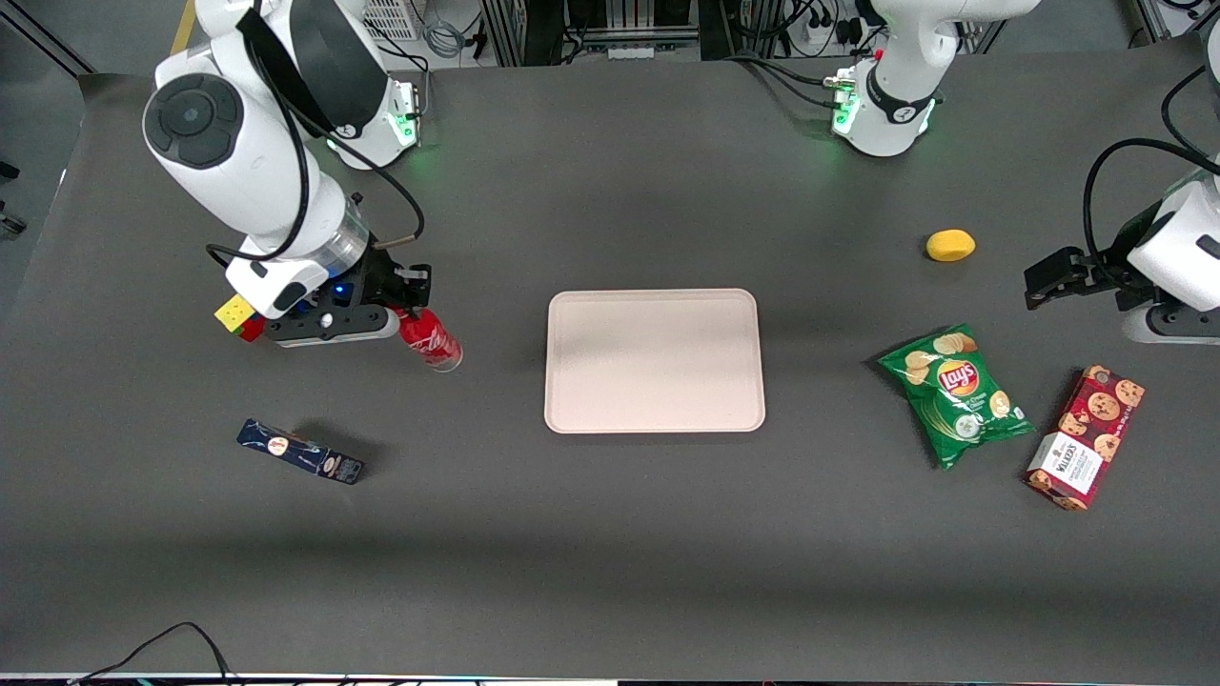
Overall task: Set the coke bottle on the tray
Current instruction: 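Lift the bottle and carry it with the right gripper over the white tray, then lower the bottle onto the tray and open the right gripper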
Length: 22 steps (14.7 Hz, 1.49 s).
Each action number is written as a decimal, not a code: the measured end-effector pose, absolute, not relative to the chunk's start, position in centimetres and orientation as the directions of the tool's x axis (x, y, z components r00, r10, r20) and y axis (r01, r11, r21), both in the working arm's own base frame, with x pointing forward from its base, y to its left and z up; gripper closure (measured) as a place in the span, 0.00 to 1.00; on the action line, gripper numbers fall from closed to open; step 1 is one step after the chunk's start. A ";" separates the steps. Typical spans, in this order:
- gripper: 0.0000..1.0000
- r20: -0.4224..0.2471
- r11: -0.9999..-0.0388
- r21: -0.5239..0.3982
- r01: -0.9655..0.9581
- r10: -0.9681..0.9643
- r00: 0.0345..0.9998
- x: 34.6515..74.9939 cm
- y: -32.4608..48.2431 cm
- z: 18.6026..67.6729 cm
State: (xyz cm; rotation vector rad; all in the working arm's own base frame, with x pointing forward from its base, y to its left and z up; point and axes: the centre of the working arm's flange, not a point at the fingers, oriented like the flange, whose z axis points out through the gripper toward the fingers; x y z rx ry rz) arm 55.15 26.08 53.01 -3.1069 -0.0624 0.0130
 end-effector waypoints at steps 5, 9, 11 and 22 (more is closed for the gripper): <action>0.68 -0.042 -0.998 -0.056 -0.023 -0.021 0.999 55.0 31.9 54.2; 0.68 -0.086 -0.997 -0.065 -0.051 -0.045 0.995 54.5 36.9 51.9; 0.68 -0.111 -0.997 -0.052 -0.050 -0.044 0.993 53.9 39.7 49.9; 0.68 -0.109 -0.995 -0.007 -0.095 -0.094 0.990 55.1 45.5 38.8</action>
